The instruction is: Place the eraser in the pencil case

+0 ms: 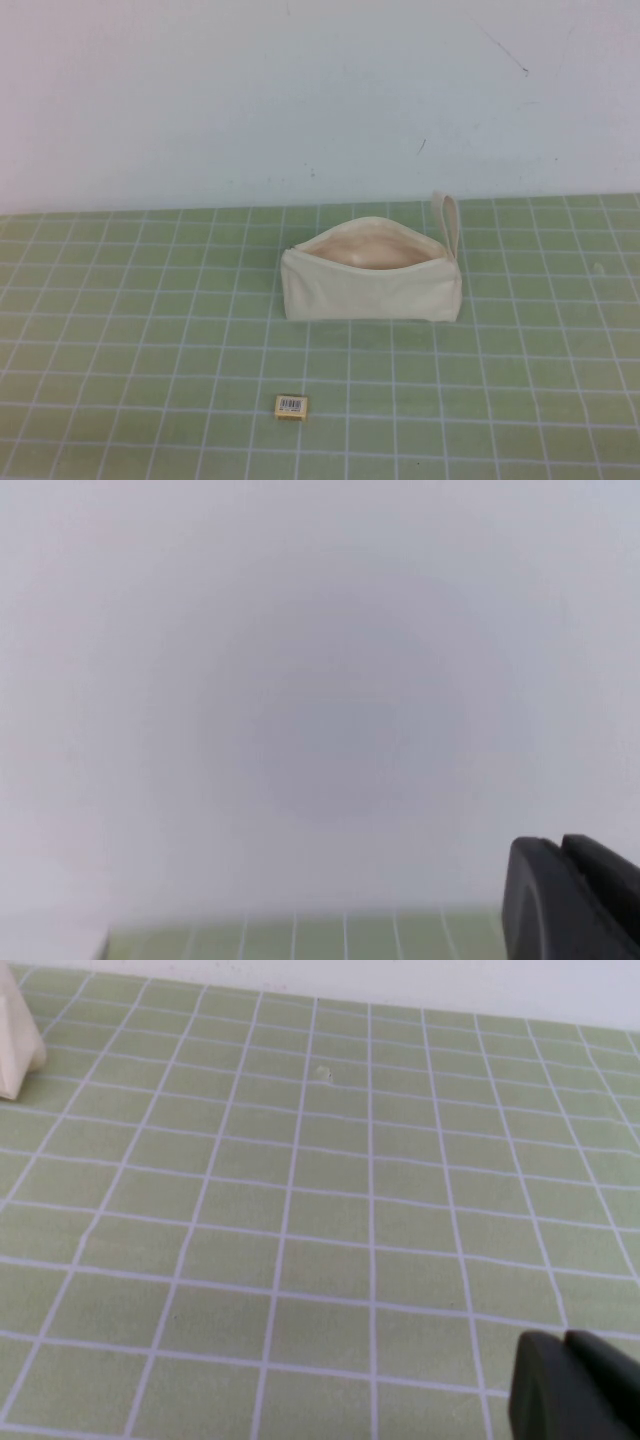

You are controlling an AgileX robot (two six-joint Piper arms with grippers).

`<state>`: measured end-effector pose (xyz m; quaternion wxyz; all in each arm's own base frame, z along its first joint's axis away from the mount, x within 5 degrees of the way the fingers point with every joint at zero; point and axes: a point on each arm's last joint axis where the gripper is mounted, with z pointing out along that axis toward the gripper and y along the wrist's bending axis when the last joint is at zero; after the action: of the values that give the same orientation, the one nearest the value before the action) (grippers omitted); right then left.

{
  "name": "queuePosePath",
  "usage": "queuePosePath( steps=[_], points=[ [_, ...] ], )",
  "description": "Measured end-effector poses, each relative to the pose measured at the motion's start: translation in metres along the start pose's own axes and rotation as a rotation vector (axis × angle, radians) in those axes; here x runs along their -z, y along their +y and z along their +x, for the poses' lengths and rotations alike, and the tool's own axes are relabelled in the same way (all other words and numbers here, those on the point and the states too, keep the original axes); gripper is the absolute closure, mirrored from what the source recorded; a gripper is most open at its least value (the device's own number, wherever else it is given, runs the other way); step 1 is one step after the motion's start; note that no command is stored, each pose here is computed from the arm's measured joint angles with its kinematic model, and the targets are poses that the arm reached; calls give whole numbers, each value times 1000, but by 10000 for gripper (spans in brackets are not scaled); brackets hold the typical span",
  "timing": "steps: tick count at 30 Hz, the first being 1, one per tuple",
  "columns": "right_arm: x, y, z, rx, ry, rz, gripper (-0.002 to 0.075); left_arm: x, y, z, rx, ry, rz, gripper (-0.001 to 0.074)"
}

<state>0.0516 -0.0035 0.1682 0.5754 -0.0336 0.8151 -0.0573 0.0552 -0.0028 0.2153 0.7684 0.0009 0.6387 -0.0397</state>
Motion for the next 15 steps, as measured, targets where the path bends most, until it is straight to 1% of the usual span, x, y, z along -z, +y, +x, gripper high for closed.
queuePosePath(
  steps=[5,9,12,13,14,15],
  points=[
    [0,0,0,0,0,0,727,2,0,-18,13,-196,3,736],
    [0,0,0,0,0,0,727,3,0,-25,49,-267,9,736],
    [0,0,0,0,0,0,727,2,-2,-41,61,-174,11,736],
    [0,0,0,0,0,0,727,2,-3,-52,54,-129,11,736],
    [0,0,0,0,0,0,727,2,-4,-76,37,-39,10,736],
    [0,0,0,0,0,0,727,0,-5,-87,30,16,9,736]
  ],
)
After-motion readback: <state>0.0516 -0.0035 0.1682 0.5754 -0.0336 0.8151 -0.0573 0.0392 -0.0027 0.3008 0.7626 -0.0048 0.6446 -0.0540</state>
